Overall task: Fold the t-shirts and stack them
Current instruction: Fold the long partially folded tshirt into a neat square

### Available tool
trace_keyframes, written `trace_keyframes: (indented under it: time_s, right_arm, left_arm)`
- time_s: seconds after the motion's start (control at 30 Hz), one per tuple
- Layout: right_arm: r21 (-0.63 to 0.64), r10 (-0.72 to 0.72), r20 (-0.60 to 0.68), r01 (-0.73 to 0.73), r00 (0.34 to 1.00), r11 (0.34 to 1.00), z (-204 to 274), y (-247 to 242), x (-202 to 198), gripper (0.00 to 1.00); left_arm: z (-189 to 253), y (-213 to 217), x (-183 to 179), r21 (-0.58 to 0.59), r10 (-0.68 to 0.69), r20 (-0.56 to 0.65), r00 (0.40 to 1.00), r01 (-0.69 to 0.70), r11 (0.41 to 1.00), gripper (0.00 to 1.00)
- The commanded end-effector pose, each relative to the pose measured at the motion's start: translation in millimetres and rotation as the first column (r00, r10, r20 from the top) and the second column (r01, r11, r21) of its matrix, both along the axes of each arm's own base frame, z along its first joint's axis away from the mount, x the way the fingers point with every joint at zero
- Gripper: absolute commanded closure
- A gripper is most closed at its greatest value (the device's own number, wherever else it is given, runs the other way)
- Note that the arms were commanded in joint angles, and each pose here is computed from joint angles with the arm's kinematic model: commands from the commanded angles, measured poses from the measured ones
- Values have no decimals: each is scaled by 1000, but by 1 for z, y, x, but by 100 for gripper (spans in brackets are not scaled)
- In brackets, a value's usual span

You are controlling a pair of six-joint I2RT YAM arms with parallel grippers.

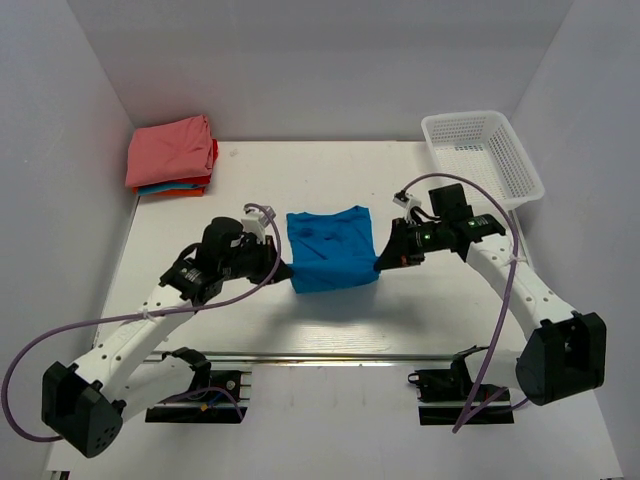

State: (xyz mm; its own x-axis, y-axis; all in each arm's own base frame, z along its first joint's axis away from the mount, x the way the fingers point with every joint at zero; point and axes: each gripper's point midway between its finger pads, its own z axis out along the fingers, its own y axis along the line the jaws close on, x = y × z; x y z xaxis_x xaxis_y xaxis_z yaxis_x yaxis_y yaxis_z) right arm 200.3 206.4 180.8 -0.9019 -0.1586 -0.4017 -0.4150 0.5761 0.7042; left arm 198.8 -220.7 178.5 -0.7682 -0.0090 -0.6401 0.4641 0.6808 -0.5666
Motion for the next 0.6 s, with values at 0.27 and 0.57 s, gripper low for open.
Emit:
trace_keyframes:
  time_s: [0.27,0.57]
  right_arm:
    - [86,-122,228,105,966,991,40,19,94,100]
    - [113,-107,160,89,981,990,31,28,141,100]
  left_arm:
    - [47,-1,89,23,196,214,957,-206,978,100]
    - [27,1,137,97,278,222,935,-305,947,100]
